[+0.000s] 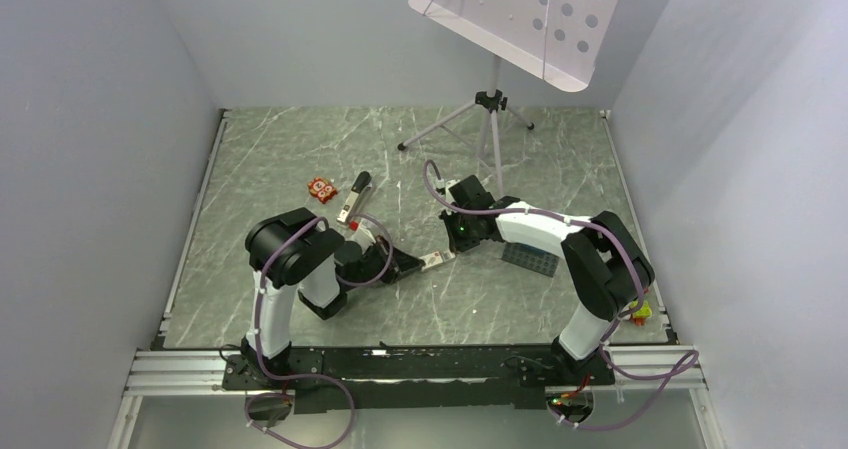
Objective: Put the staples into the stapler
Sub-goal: Open the staple box at the center of the board.
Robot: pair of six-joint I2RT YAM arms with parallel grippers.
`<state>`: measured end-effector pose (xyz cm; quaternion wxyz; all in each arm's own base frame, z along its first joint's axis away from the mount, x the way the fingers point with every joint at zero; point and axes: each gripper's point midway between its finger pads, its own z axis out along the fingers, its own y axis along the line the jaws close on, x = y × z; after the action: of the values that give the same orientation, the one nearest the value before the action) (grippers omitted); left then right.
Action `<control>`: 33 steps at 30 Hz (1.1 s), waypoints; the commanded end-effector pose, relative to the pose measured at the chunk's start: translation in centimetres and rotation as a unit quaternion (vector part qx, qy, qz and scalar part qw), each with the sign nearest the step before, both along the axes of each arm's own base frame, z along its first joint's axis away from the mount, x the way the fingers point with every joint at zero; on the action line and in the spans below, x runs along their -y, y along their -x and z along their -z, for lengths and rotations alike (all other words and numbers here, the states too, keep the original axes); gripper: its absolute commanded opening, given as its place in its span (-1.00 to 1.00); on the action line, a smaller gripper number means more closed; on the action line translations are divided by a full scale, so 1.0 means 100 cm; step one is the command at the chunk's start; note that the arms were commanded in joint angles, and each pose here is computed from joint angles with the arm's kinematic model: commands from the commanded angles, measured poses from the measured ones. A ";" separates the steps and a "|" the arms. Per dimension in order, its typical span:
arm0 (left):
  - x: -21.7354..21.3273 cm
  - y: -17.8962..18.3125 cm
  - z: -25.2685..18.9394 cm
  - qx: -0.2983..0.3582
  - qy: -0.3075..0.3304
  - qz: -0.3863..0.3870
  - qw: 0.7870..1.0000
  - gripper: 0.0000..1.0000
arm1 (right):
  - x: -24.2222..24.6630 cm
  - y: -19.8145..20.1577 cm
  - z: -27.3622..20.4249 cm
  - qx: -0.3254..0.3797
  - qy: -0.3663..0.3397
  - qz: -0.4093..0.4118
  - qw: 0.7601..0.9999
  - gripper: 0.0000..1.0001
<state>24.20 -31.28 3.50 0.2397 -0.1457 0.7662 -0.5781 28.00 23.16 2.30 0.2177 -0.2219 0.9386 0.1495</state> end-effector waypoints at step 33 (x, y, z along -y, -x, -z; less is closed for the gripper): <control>-0.025 -0.044 -0.019 0.100 -0.057 0.024 0.993 -0.95 | 0.029 -0.054 -0.023 0.093 0.043 0.065 0.993 -1.00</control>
<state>28.23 -28.52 6.00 0.3248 -0.0825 0.7658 -0.5489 30.85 20.20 2.41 0.2565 -0.1927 0.9434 0.0836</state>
